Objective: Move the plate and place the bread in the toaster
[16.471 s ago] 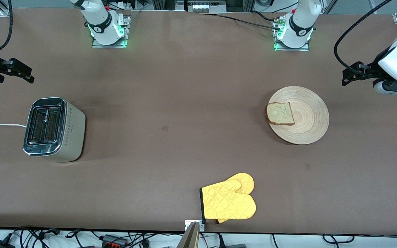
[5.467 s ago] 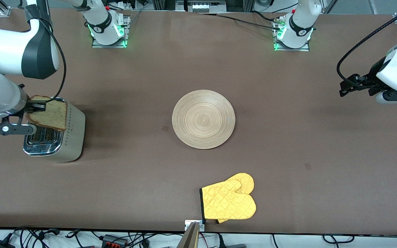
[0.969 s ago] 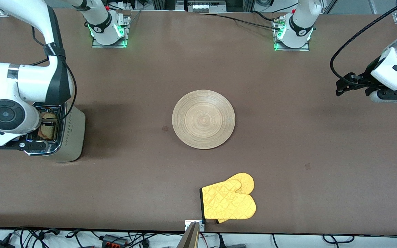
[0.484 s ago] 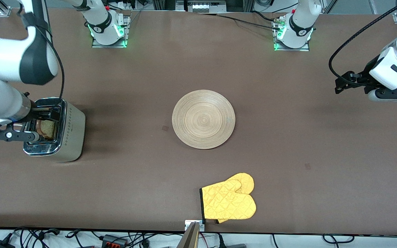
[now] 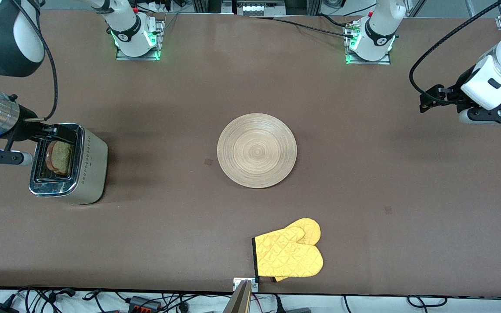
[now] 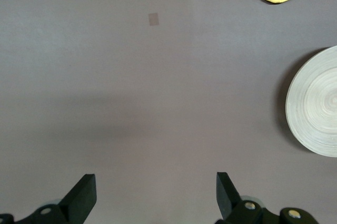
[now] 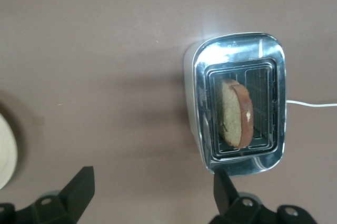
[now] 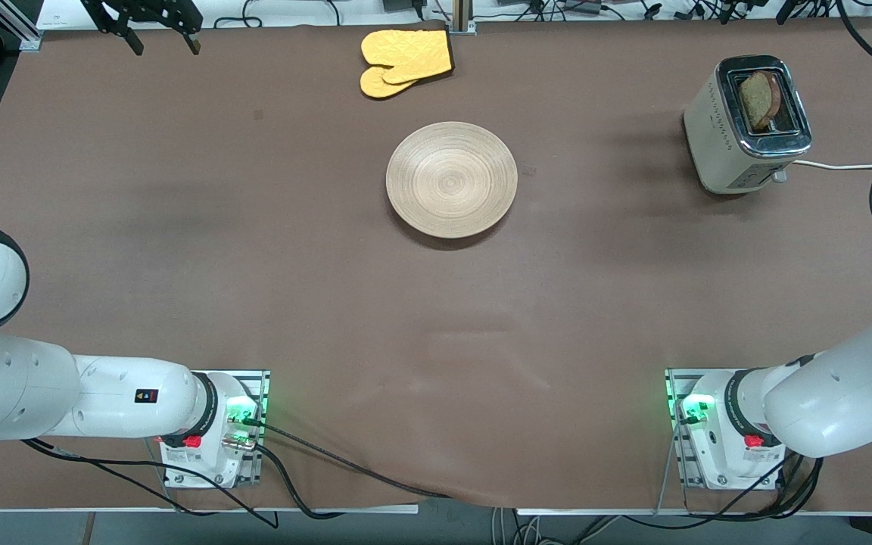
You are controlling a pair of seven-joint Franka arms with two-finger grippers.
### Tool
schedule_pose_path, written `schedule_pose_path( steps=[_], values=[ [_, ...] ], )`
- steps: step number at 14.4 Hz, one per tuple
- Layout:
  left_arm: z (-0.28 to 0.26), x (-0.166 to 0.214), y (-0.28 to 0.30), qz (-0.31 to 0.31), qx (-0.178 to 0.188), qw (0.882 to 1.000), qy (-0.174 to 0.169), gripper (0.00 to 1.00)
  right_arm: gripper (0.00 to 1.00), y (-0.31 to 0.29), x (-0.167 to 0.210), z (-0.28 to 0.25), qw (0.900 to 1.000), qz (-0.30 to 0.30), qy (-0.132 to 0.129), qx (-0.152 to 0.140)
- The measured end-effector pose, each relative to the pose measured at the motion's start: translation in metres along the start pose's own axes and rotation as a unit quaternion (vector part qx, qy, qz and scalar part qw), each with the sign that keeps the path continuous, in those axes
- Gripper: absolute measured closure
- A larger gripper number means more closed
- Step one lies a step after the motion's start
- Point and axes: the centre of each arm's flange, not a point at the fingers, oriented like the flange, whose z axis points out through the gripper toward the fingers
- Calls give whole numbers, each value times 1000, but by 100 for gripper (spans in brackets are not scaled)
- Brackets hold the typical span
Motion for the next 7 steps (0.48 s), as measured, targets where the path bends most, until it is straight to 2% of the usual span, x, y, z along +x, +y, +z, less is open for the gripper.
schedule_pose_path(
  steps=[4,7],
  values=[
    [-2,-2,11,9,4,1000,2,0,0,8,-3,-2,1000,5,-9,2],
    [-2,-2,7,6,4,1000,2,0,0,29,-1,-6,1000,18,-3,8]
  ],
)
